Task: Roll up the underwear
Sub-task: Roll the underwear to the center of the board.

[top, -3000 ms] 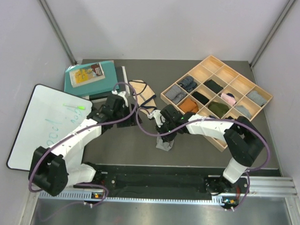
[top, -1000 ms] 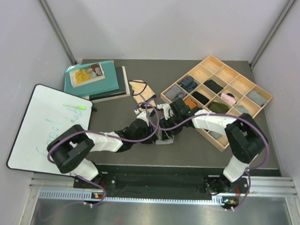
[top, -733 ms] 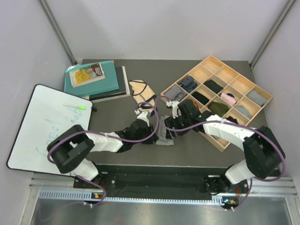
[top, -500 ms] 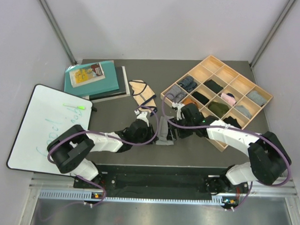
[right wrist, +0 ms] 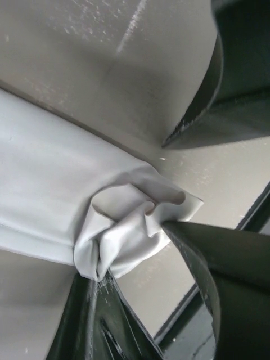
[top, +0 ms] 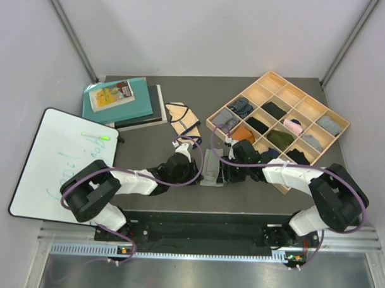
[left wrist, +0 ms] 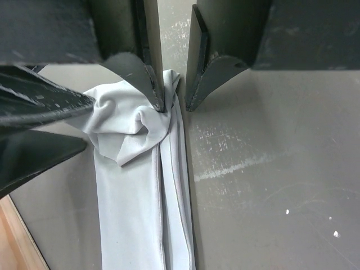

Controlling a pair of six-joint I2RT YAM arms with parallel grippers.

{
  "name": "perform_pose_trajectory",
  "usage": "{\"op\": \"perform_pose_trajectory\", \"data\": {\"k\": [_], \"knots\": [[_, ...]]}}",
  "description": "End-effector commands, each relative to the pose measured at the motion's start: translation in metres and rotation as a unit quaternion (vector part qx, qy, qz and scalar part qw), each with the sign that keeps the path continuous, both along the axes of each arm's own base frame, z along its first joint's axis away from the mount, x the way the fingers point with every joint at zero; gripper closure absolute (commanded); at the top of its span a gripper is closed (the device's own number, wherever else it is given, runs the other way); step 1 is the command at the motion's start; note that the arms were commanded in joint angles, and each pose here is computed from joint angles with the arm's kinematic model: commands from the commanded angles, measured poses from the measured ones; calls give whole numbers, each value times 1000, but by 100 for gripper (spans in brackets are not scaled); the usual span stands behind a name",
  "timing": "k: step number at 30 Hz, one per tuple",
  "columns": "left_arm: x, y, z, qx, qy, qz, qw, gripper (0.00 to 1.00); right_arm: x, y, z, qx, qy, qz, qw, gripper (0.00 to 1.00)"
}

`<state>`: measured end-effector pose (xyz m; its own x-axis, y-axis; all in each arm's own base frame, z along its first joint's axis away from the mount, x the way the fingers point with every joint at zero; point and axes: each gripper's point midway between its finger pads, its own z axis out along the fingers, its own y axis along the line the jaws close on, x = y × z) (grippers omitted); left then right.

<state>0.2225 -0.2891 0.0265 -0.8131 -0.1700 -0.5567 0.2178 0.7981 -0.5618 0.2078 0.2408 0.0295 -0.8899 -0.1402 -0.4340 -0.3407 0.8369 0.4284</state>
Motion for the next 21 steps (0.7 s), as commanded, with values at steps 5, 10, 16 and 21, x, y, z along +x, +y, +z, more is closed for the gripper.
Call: {"op": "perform_pose_trajectory", "data": {"k": [5, 10, 16, 21], "knots": [[0, -2, 12, -18, -15, -1, 1000, 68, 10, -3, -15, -22, 7, -23, 999, 64], [0, -2, 18, -29, -20, 1, 999, 56, 9, -7, -18, -34, 9, -24, 999, 83], [0, -4, 14, -31, -16, 0, 999, 48, 8, -10, -21, -40, 12, -26, 999, 89], [1, -6, 9, -38, -15, 3, 999, 49, 7, -10, -21, -39, 12, -26, 999, 89]]}}
